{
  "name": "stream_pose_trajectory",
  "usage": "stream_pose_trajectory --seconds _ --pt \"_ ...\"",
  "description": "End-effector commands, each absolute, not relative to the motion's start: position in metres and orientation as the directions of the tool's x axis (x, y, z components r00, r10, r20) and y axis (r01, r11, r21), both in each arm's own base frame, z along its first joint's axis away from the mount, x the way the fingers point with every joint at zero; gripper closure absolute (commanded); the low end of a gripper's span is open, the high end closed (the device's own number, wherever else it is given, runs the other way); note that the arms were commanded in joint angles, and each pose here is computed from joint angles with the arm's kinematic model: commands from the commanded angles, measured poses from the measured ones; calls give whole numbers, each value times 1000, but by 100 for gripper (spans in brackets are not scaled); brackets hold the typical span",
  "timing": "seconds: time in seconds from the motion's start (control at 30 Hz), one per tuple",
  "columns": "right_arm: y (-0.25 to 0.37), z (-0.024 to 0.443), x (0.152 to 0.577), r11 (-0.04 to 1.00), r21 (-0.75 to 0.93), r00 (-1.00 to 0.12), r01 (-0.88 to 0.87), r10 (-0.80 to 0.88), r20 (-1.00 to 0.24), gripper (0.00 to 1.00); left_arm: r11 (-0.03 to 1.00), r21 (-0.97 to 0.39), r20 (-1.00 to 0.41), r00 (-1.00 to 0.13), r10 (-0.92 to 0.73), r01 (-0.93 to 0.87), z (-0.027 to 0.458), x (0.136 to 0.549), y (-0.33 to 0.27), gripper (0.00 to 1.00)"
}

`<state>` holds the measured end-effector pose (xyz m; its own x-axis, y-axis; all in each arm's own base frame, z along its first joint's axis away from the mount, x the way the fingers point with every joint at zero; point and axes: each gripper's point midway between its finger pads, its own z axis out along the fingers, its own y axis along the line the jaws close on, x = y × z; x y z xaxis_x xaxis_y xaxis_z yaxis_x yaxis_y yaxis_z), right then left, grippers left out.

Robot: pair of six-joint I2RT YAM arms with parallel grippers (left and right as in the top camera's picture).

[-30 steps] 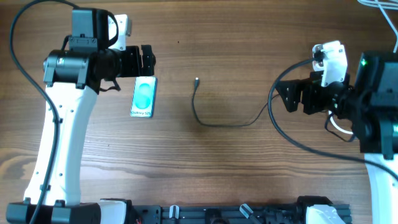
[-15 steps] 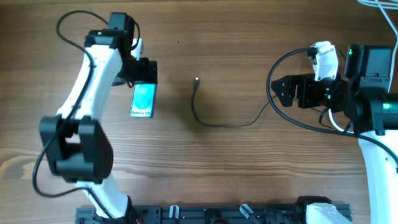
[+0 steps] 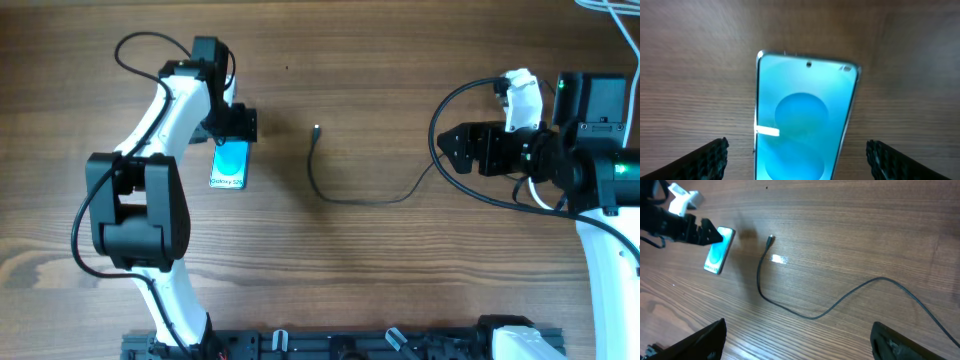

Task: Plug charger to phone and switch on socket
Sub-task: 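Move the left gripper forward over the phone and lower onto it, then close the left gripper on the phone's bottom edge and lift it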

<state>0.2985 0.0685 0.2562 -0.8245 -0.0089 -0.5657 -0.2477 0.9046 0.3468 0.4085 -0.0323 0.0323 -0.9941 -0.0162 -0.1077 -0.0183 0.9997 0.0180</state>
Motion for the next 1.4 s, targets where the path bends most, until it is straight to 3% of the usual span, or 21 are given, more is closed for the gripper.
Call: stream_pose_trajectory --seconds 0.0,0.83,1.37 --pt "72 260 300 898 360 -824 -255 -8 -566 8 1000 -4 -59 -998 -11 -11 8 392 -34 6" --pt "71 258 299 899 360 -829 -251 -7 -559 8 1000 -7 -47 -999 11 12 -17 391 -35 8" --pt "71 258 299 899 360 -829 -251 -7 -559 7 999 -50 -10 -1000 -20 -19 -22 384 -42 27"
